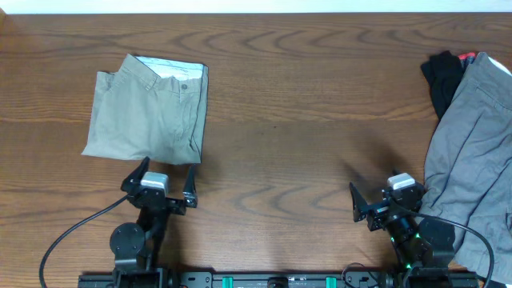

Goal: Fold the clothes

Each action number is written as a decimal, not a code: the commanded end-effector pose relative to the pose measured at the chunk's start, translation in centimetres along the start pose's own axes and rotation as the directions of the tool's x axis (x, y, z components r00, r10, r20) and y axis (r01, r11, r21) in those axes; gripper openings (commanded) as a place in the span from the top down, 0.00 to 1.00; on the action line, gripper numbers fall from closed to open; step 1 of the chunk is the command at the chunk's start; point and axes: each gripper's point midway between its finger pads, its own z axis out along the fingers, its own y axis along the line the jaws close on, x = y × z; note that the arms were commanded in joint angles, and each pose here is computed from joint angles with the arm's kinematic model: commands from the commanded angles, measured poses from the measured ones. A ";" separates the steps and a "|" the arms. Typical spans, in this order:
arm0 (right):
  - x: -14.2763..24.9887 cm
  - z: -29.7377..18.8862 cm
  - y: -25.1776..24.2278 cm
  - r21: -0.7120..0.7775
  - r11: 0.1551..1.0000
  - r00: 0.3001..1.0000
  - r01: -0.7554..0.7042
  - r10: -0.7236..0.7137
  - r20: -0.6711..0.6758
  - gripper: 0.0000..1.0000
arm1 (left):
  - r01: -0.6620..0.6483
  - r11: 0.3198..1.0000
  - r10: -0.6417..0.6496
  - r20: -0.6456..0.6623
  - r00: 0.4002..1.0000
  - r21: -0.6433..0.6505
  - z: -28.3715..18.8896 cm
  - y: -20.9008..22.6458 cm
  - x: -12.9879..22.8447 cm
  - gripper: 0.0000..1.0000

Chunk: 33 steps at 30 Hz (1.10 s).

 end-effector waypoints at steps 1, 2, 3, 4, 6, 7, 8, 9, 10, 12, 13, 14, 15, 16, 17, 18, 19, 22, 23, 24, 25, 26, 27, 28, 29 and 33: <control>0.1 0.0 -0.1 0.003 1.000 1.000 0.013 -0.013 0.003 0.01 | -0.015 0.990 0.007 -0.052 0.999 -0.139 -0.1 2.4 1.7 0.02; 0.1 0.0 -0.1 0.003 1.000 1.000 0.013 -0.013 0.003 0.01 | -0.016 0.985 0.006 -0.059 0.998 -0.174 -0.2 3.0 1.9 0.02; 0.1 0.0 -0.1 0.003 1.000 1.000 0.013 -0.013 0.003 0.01 | -0.019 0.977 0.005 -0.066 0.998 -0.212 -0.3 3.6 2.0 0.02; 0.1 0.0 -0.1 0.003 1.000 1.000 0.013 -0.013 0.003 0.01 | -0.020 0.973 0.004 -0.067 0.998 -0.228 -0.4 3.9 2.0 0.02; 0.1 0.0 -0.1 0.003 1.000 1.000 0.013 -0.013 0.003 0.01 | -0.023 0.963 0.003 -0.074 0.997 -0.267 -0.6 4.6 2.2 0.02; 0.1 0.0 -0.1 0.003 1.000 1.000 0.013 -0.013 0.003 0.01 | -0.023 0.963 0.003 -0.074 0.997 -0.269 -0.6 4.6 2.2 0.02; 0.1 0.0 -0.1 0.003 1.000 1.000 0.013 -0.013 0.003 0.01 | -0.023 0.963 0.003 -0.073 0.997 -0.269 -0.6 4.6 2.2 0.02; 0.1 0.0 -0.1 0.003 1.000 1.000 0.013 -0.013 0.003 0.01 | -0.022 0.963 0.003 -0.073 0.997 -0.267 -0.6 4.6 2.2 0.02; 0.1 0.0 -0.1 0.003 1.000 1.000 0.013 -0.013 0.003 0.01 | -0.022 0.964 0.003 -0.073 0.997 -0.265 -0.6 4.6 2.2 0.02; 0.1 0.0 -0.1 0.003 1.000 1.000 0.013 -0.013 0.003 0.01 | -0.022 0.964 0.003 -0.073 0.997 -0.265 -0.6 4.6 2.2 0.02; 0.1 0.0 -0.1 0.003 1.000 1.000 0.013 -0.013 0.003 0.01 | -0.022 0.964 0.003 -0.073 0.997 -0.265 -0.6 4.6 2.2 0.02; 0.1 0.0 -0.1 0.003 1.000 1.000 0.013 -0.013 0.003 0.01 | -0.022 0.964 0.003 -0.073 0.997 -0.265 -0.6 4.6 2.2 0.02; 0.1 0.0 -0.1 0.003 1.000 1.000 0.013 -0.013 0.003 0.01 | -0.022 0.964 0.003 -0.074 0.997 -0.265 -0.6 4.6 2.2 0.02; 0.1 0.0 -0.1 0.003 1.000 1.000 0.013 -0.013 0.003 0.01 | -0.022 0.964 0.002 -0.075 0.997 -0.265 -0.6 4.6 2.2 0.02; 0.1 0.0 -0.1 0.003 1.000 1.000 0.013 -0.013 0.003 0.01 | -0.022 0.964 0.002 -0.076 0.997 -0.265 -0.6 4.6 2.2 0.02; 0.1 0.0 -0.1 0.003 1.000 1.000 0.013 -0.013 0.003 0.01 | -0.022 0.964 0.002 -0.076 0.997 -0.265 -0.6 4.6 2.2 0.02; 0.1 0.0 -0.1 0.003 1.000 1.000 0.013 -0.013 0.003 0.01 | -0.022 0.964 0.002 -0.076 0.997 -0.265 -0.6 4.6 2.2 0.02; 0.1 0.0 -0.1 0.003 1.000 1.000 0.013 -0.013 0.003 0.01 | -0.022 0.964 0.002 -0.076 0.997 -0.265 -0.6 4.6 2.2 0.02; 0.1 0.0 -0.1 0.003 1.000 1.000 0.013 -0.013 0.003 0.01 | -0.022 0.964 0.002 -0.076 0.997 -0.265 -0.6 4.6 2.2 0.02; 0.1 0.0 -0.1 0.003 1.000 1.000 0.013 -0.013 0.003 0.01 | -0.022 0.964 0.002 -0.076 0.997 -0.265 -0.6 4.6 2.2 0.02; 0.1 0.0 -0.1 0.003 1.000 1.000 0.013 -0.013 0.003 0.01 | -0.022 0.964 0.002 -0.076 0.997 -0.265 -0.6 4.6 2.2 0.02; 0.1 0.0 -0.1 0.003 1.000 1.000 0.013 -0.013 0.003 0.01 | -0.022 0.964 0.002 -0.076 0.997 -0.265 -0.6 4.6 2.2 0.02; 0.1 0.0 -0.1 0.003 1.000 1.000 0.013 -0.013 0.003 0.01 | -0.022 0.964 0.002 -0.076 0.997 -0.265 -0.6 4.6 2.2 0.02; 0.1 0.0 -0.1 0.003 1.000 1.000 0.013 -0.013 0.003 0.01 | -0.022 0.964 0.002 -0.076 0.997 -0.265 -0.6 4.6 2.2 0.02; 0.1 0.0 -0.1 0.003 1.000 1.000 0.013 -0.013 0.003 0.01 | -0.022 0.964 0.002 -0.076 0.997 -0.265 -0.6 4.6 2.2 0.02; 0.1 0.0 -0.1 0.003 1.000 1.000 0.013 -0.013 0.003 0.01 | -0.022 0.964 0.002 -0.076 0.997 -0.265 -0.6 4.6 2.2 0.02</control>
